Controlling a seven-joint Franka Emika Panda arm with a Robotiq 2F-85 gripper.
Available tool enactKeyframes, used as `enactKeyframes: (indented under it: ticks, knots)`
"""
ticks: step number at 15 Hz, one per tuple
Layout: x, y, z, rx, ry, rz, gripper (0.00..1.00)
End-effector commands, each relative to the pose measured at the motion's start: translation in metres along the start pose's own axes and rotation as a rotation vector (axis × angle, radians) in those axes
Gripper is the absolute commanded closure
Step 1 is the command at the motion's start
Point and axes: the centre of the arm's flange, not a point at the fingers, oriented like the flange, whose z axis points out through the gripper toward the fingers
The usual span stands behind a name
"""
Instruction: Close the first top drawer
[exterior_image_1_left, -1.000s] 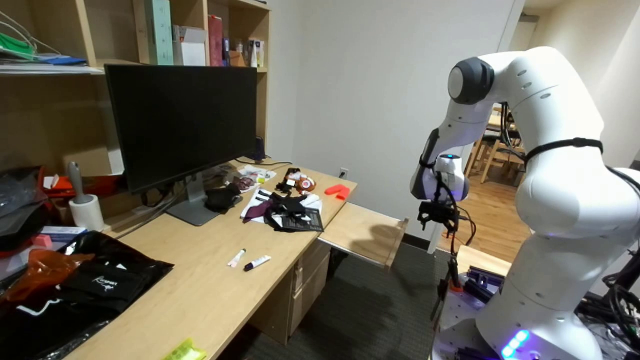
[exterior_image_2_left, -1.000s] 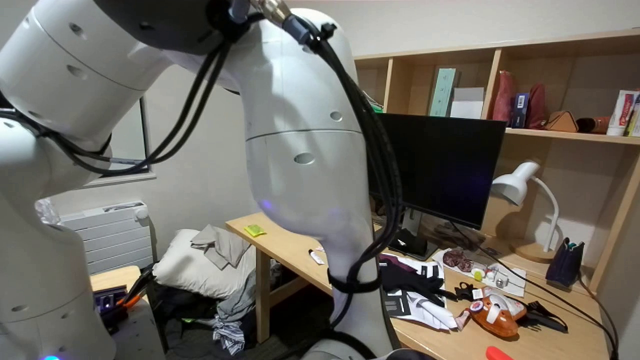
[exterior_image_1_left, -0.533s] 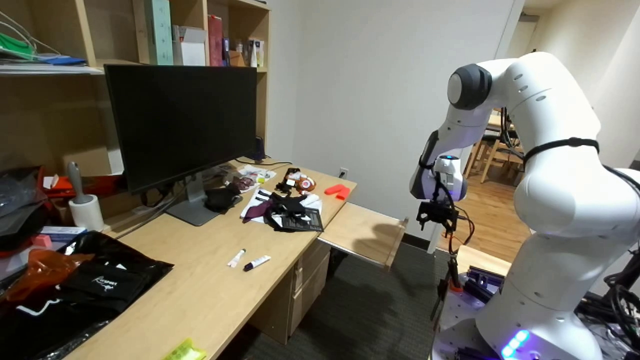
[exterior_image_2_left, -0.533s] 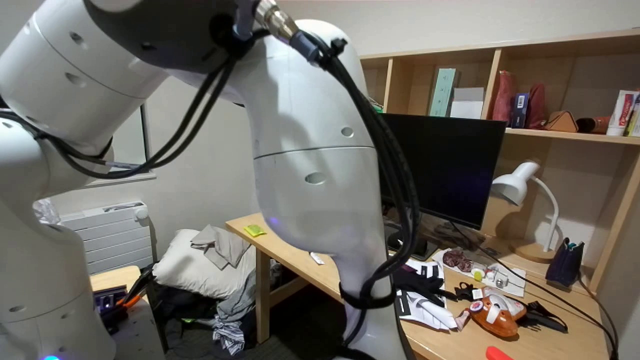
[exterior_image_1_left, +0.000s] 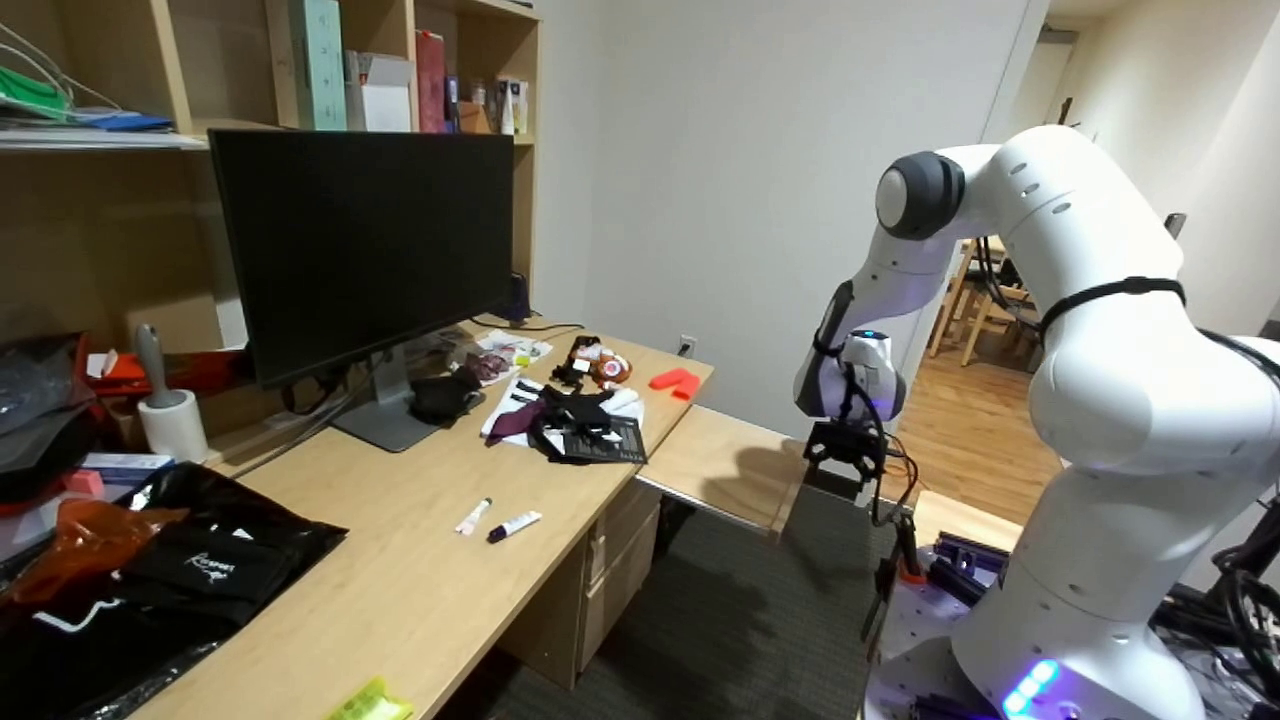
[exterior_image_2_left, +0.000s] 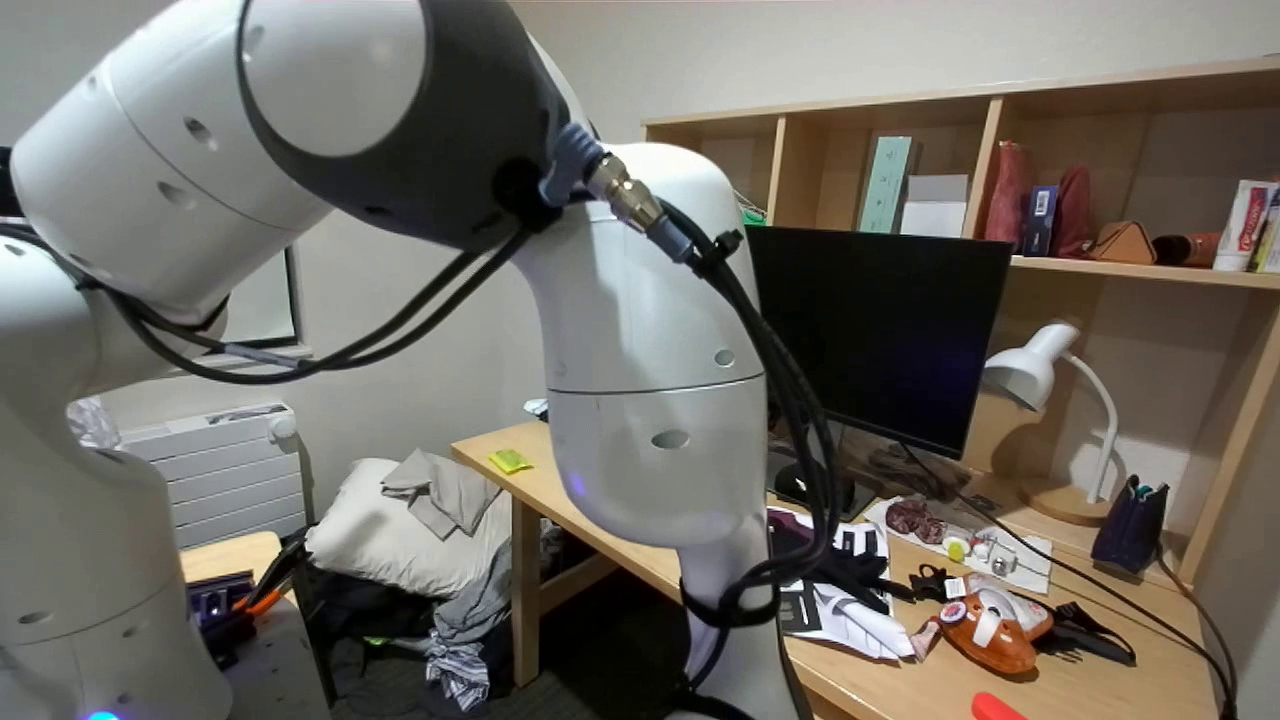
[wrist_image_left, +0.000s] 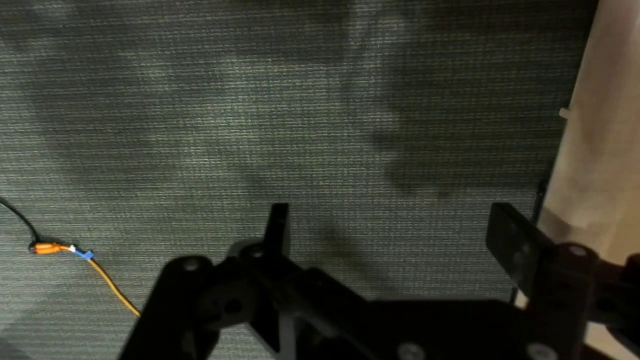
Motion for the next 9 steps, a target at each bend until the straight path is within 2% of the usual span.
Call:
enactKeyframes:
  ticks: [1,9]
  knots:
    - [-0.003,-0.015,0.005,0.06,0.03,-0.005,0.0]
    - [-0.009,-0.032,0.004,0.128,0.069,0.021,0.0]
